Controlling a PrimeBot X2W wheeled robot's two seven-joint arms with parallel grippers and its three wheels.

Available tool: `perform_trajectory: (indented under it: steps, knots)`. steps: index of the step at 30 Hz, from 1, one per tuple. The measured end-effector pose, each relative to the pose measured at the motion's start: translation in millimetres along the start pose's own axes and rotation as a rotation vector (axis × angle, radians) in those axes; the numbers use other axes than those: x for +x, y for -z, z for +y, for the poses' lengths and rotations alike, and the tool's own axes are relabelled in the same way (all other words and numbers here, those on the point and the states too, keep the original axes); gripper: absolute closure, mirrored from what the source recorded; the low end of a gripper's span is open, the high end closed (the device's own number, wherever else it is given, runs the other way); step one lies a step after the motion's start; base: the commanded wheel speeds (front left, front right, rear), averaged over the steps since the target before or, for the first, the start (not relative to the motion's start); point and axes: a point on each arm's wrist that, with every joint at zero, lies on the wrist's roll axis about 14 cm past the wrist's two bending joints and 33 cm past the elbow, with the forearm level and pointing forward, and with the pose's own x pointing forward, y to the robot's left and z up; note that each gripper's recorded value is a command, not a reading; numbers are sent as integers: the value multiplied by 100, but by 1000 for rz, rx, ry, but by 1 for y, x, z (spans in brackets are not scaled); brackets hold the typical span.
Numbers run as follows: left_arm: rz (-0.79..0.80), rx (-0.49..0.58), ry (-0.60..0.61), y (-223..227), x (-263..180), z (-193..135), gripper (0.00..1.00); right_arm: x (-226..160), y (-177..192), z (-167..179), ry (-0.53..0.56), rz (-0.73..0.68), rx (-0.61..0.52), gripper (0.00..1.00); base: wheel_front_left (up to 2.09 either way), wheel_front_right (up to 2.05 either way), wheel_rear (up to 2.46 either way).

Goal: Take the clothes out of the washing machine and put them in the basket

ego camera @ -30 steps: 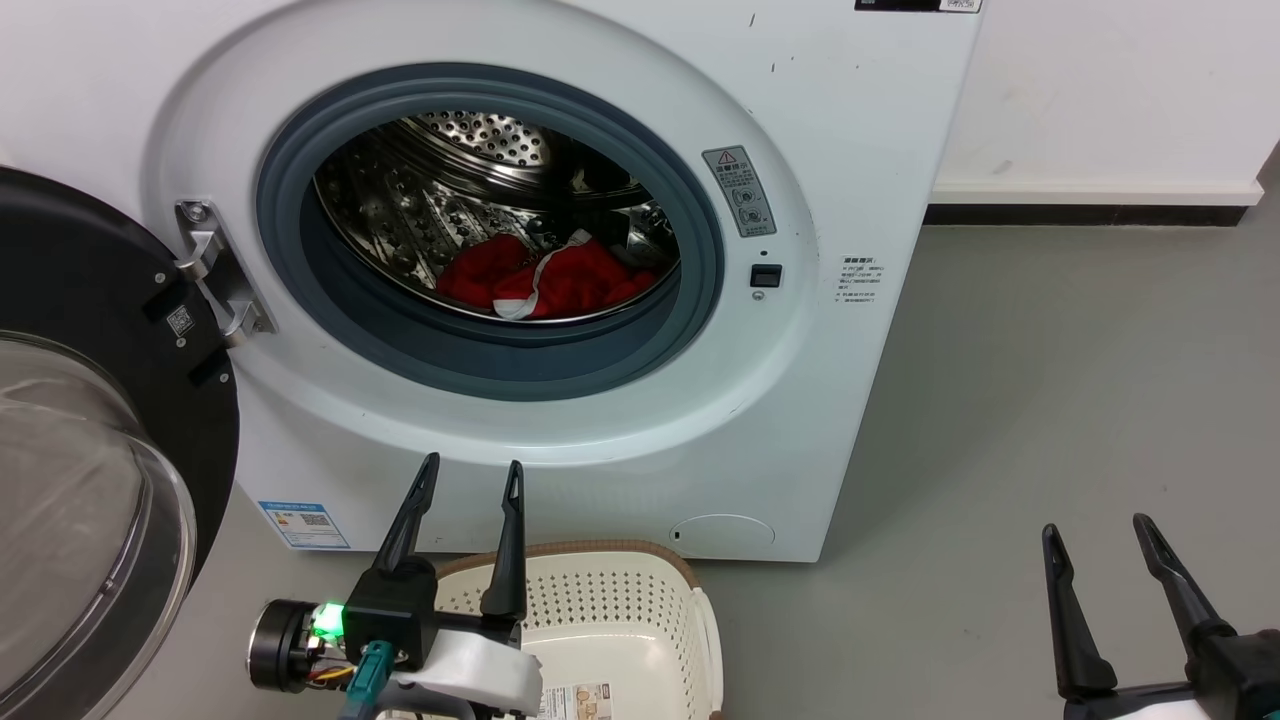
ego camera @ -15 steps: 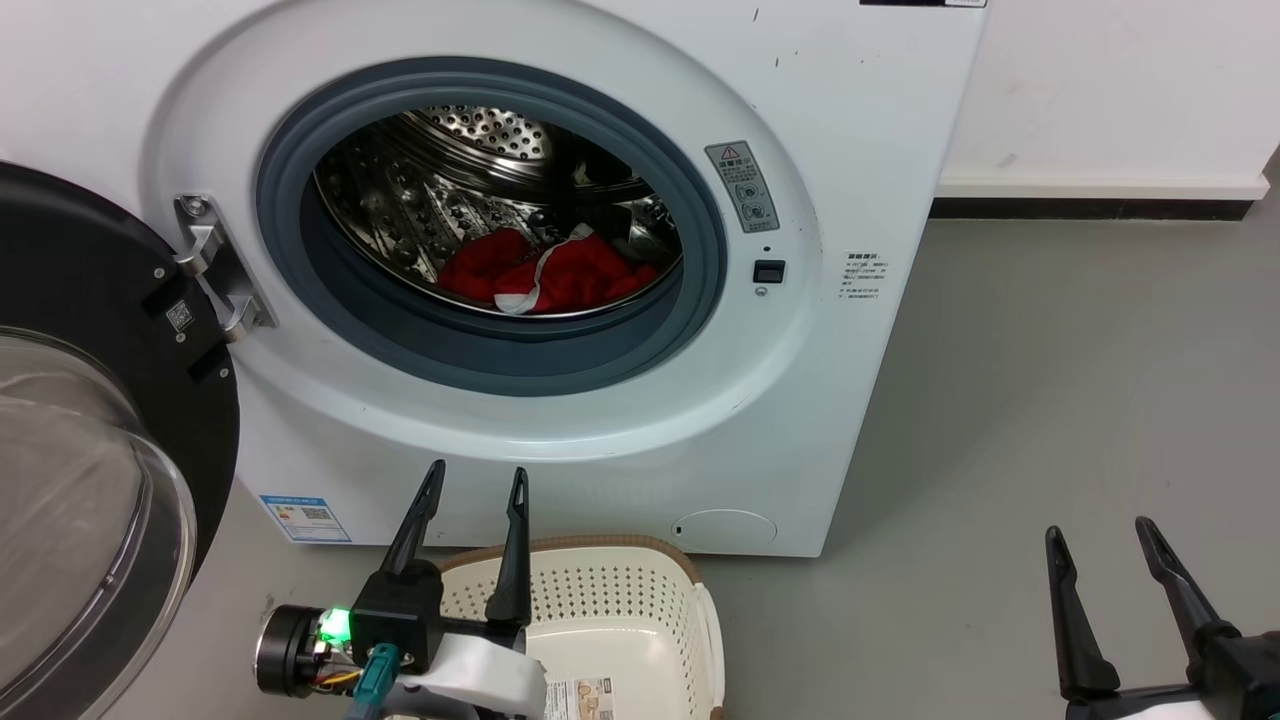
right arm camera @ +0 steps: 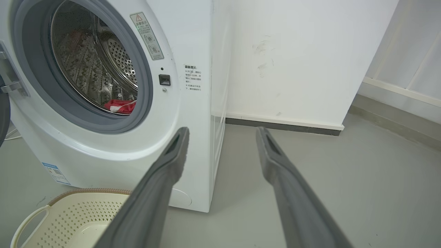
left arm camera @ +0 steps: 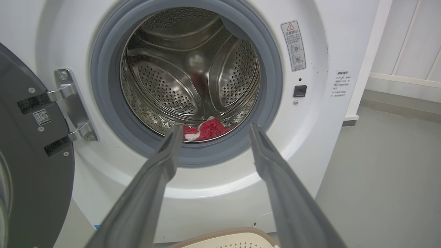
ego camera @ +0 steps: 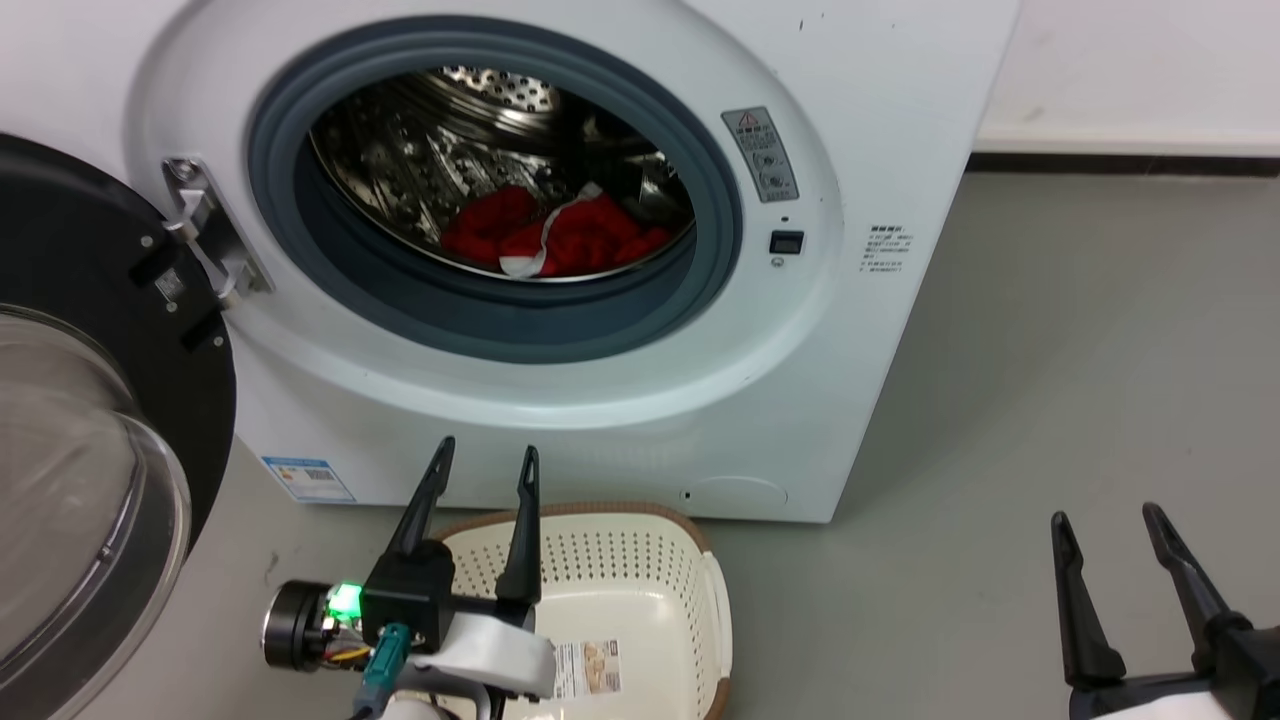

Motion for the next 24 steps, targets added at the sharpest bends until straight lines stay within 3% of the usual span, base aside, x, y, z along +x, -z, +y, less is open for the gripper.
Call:
perform_trajectory:
  steps: [14,24]
  knots:
    - [36,2,-36,31,65,14,0,51,31,8,-32,51,27,0,0,0,0]
    - [116,29,-20,90,133,23,0,76,80,3,-20,141,51,0,0,0,0]
